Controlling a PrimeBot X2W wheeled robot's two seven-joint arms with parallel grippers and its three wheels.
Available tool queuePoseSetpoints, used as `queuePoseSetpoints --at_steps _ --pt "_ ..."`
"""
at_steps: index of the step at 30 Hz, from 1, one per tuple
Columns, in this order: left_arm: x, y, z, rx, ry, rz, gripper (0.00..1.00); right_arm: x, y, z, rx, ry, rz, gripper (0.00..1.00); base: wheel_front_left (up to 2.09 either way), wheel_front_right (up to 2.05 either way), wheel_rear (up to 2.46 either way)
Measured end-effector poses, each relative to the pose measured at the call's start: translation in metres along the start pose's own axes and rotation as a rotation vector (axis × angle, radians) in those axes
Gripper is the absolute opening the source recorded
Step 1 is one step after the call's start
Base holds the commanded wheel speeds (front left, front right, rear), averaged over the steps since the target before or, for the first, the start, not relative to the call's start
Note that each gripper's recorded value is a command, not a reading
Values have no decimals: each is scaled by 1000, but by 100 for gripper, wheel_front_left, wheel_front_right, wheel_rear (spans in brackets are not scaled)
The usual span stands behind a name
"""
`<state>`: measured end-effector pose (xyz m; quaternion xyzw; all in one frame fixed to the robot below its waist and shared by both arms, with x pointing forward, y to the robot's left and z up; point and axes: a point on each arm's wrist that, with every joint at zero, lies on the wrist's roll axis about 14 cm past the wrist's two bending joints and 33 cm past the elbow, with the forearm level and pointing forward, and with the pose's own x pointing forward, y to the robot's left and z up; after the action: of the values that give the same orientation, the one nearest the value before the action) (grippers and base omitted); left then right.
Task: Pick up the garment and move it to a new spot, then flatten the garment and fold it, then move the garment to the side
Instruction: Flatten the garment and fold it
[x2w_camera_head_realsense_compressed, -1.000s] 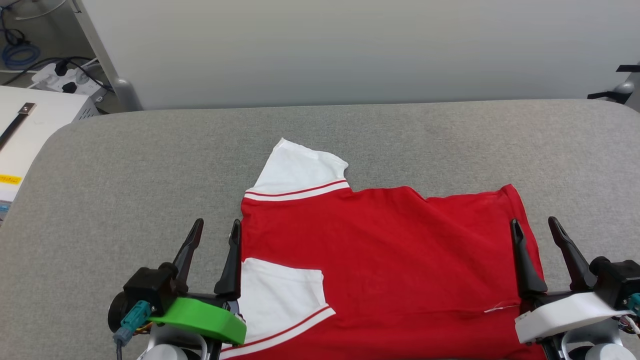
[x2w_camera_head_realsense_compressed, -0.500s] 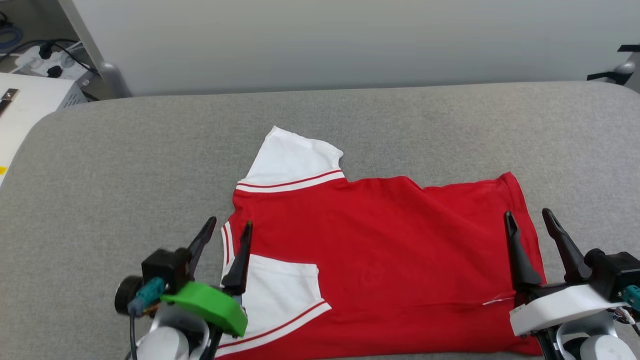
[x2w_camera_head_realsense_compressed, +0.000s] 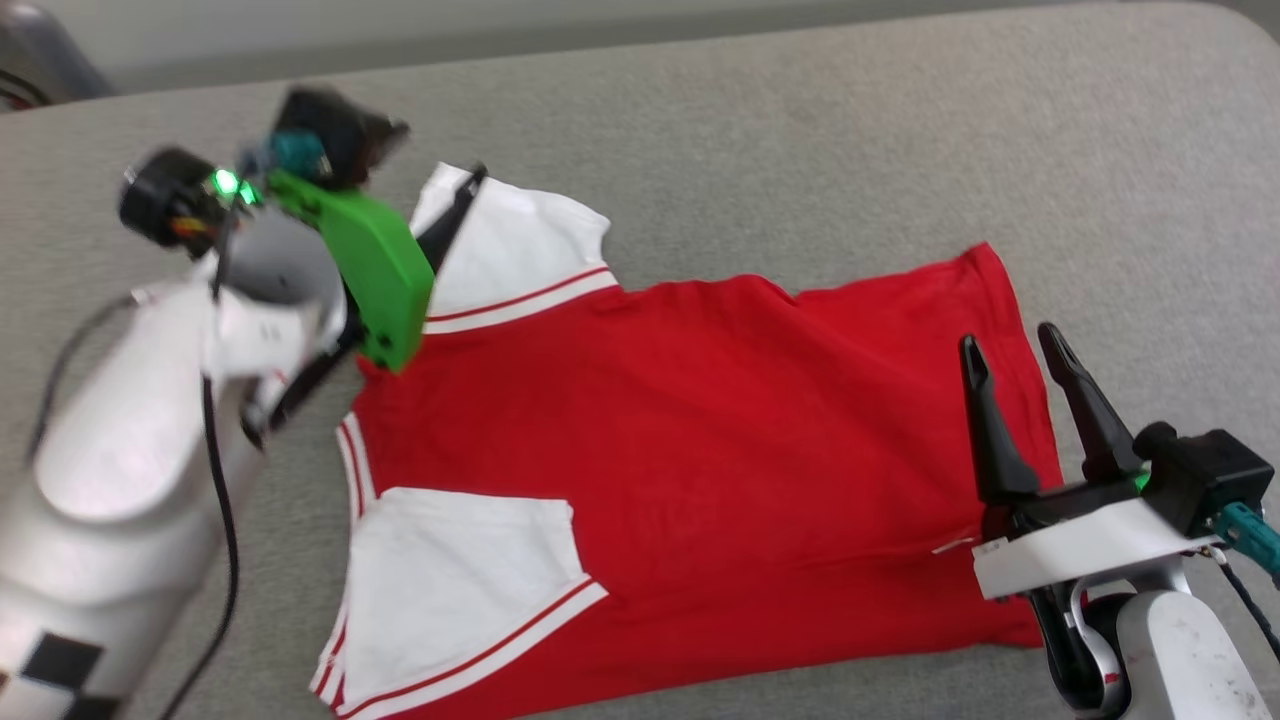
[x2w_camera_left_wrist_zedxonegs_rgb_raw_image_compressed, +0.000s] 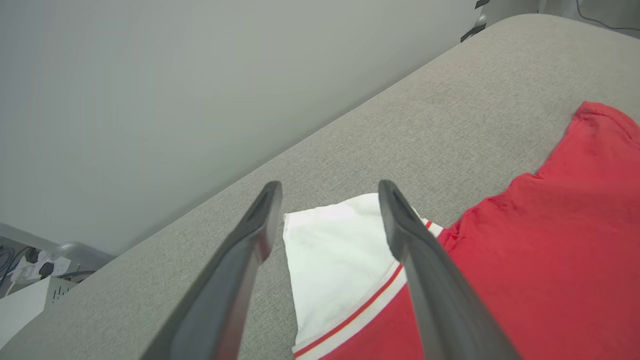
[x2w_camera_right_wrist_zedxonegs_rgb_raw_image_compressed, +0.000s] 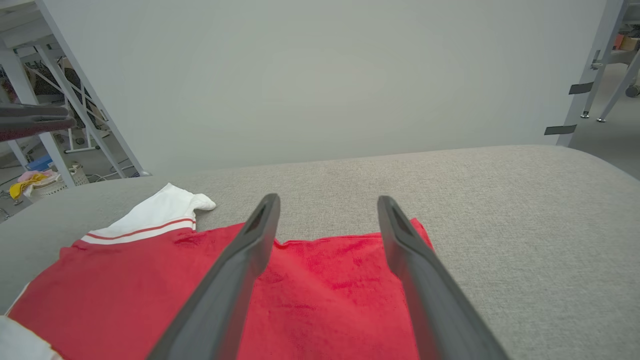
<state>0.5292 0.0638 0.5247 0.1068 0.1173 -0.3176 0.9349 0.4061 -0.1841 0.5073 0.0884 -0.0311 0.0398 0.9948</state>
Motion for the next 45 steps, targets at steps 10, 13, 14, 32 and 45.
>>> queuePoseSetpoints --at_steps 10,13,14,32,45 --pt "68 36 -54 -68 409 -34 100 10 -22 -10 -17 9 -58 100 0 0 0" --pt "81 44 -80 -118 506 -24 100 10 -28 -16 -17 26 -74 100 0 0 0" --pt "85 46 -89 -130 538 -22 100 10 -30 -19 -20 32 -81 100 0 0 0" --pt "105 36 -145 -288 703 -56 0 5 -52 -38 -45 94 -136 100 0 0 0" --pt "70 53 -93 -239 453 14 0 17 -61 -43 -164 364 -42 100 0 0 0"
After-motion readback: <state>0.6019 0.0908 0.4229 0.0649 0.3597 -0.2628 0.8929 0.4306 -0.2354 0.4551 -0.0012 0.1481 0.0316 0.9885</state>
